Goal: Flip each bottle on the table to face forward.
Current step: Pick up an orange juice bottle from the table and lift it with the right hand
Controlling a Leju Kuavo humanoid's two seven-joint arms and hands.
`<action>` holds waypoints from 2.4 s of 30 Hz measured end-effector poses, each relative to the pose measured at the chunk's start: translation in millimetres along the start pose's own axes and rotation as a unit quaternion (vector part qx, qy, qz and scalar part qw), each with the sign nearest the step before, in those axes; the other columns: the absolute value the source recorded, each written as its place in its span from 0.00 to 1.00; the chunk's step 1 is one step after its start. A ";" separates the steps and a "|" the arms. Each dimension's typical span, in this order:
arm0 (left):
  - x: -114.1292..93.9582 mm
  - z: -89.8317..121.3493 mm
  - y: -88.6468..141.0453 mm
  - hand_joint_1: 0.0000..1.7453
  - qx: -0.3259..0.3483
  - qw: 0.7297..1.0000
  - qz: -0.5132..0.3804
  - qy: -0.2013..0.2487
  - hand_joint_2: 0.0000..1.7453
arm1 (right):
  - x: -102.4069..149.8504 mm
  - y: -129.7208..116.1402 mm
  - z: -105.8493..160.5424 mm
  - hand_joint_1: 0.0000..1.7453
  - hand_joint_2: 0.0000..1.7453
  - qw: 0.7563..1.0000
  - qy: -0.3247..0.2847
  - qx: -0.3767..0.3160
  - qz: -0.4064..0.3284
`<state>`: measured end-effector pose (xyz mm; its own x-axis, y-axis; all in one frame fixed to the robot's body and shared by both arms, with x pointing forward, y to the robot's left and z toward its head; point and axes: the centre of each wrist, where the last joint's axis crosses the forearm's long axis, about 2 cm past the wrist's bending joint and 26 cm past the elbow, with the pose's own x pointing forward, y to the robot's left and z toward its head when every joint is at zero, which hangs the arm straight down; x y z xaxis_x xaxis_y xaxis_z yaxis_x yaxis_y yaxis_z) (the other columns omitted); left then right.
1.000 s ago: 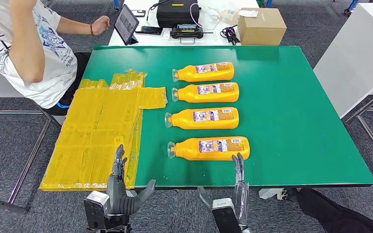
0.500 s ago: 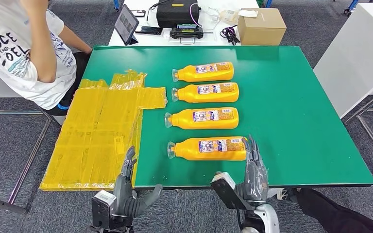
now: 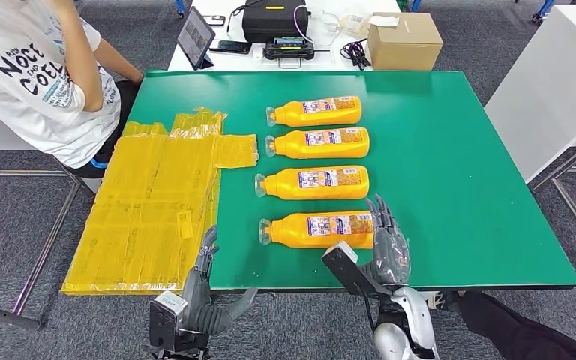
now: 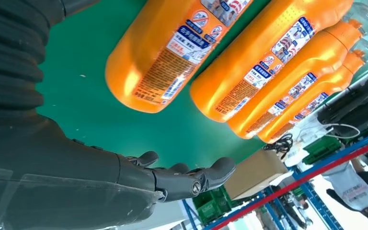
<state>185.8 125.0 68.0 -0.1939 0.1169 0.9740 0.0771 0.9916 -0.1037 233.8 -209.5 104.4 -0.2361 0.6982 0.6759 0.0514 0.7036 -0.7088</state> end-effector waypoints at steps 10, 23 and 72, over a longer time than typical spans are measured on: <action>-1.4 -4.4 -0.8 0.00 -0.016 1.000 0.000 0.001 1.00 | -9.3 8.4 -25.9 0.00 1.00 0.997 0.023 0.080 0.011; -5.6 -9.1 -0.5 0.00 -0.036 0.999 -0.006 0.008 1.00 | -20.1 12.8 -86.6 0.00 1.00 0.974 0.037 0.215 0.059; -19.1 -14.5 -0.2 0.00 -0.022 0.999 0.001 0.031 1.00 | -79.2 -77.7 -146.2 0.78 1.00 0.862 0.054 0.486 0.131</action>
<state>203.7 121.7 52.3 -0.1335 0.1148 0.9844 0.1203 0.9878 -0.0989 390.4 -300.1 135.5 -0.2447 0.8616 0.4447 -0.7609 0.1136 -0.6389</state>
